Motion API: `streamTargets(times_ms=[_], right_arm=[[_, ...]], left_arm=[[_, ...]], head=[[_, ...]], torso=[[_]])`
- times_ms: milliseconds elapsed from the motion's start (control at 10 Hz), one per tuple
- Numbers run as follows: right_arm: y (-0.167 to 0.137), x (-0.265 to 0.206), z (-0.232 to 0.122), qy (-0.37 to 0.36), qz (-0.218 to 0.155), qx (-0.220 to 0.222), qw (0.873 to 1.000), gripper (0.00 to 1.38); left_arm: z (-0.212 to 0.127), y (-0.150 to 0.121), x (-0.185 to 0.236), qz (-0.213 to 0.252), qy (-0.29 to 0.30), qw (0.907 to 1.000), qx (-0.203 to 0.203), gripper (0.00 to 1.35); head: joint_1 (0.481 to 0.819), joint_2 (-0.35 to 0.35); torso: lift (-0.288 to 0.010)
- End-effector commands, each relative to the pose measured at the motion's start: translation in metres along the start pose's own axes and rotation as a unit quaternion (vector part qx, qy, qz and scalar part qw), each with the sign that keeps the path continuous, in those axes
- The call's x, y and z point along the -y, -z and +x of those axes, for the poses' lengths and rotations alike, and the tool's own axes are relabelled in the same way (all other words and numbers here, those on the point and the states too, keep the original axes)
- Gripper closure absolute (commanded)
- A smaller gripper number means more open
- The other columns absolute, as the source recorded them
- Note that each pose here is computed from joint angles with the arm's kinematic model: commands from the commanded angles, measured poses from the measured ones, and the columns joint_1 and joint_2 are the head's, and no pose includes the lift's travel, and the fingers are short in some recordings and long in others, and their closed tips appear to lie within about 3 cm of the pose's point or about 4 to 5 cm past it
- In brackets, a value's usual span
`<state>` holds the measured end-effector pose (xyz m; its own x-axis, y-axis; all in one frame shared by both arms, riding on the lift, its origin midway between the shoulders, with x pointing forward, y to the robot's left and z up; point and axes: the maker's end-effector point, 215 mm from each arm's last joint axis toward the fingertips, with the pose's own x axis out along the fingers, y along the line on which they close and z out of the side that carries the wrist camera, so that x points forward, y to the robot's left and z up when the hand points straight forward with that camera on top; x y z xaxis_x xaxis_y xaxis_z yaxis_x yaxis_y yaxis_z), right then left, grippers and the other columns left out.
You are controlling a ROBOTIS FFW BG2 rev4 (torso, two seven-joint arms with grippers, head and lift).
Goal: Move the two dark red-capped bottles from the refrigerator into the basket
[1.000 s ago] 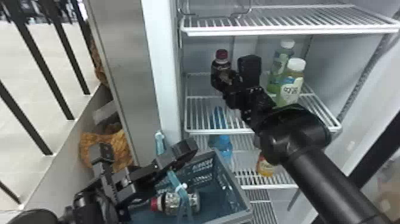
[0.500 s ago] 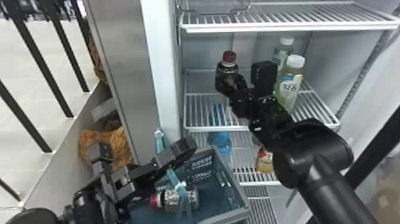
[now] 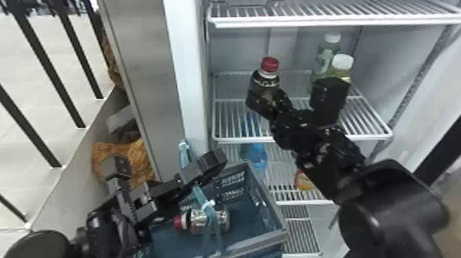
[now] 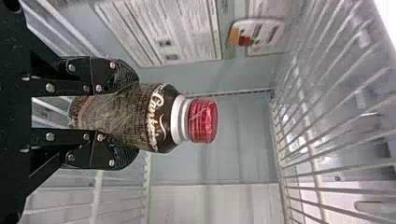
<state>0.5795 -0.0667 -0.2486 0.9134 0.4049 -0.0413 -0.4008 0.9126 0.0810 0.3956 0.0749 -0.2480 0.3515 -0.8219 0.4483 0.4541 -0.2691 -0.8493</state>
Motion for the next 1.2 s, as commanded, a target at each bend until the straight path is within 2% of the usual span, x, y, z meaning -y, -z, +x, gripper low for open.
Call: streamTargets(times_ms=[0,200,400,700,1100], right_arm=[[-0.001,-0.014,-0.03,-0.011,0.015,-0.004,1.0,1.28],[-0.001,-0.038,-0.064,-0.037,0.032,-0.016,0.999,1.28],[0.004,-0.058,-0.088,-0.057,0.046,-0.033,0.997,1.28],[0.032,-0.085,-0.125,-0.086,0.076,-0.084,0.99,1.28],[0.077,-0.127,-0.16,-0.144,0.119,-0.157,0.97,1.28]], left_arm=[[0.001,0.0,0.0,0.001,0.0,1.0,0.0,1.2],[0.0,-0.001,0.0,0.001,0.0,1.0,0.001,1.2],[0.0,-0.002,-0.001,0.002,-0.001,1.0,0.002,1.2],[0.0,-0.001,-0.001,0.002,-0.003,1.0,0.001,1.2],[-0.001,-0.002,-0.002,0.003,-0.004,1.0,0.002,1.2]], head=[[0.675,0.009],[0.692,0.012],[0.695,0.024],[0.695,0.037],[0.695,0.073]], torso=[[-0.034],[-0.034],[-0.034],[-0.034],[-0.034]])
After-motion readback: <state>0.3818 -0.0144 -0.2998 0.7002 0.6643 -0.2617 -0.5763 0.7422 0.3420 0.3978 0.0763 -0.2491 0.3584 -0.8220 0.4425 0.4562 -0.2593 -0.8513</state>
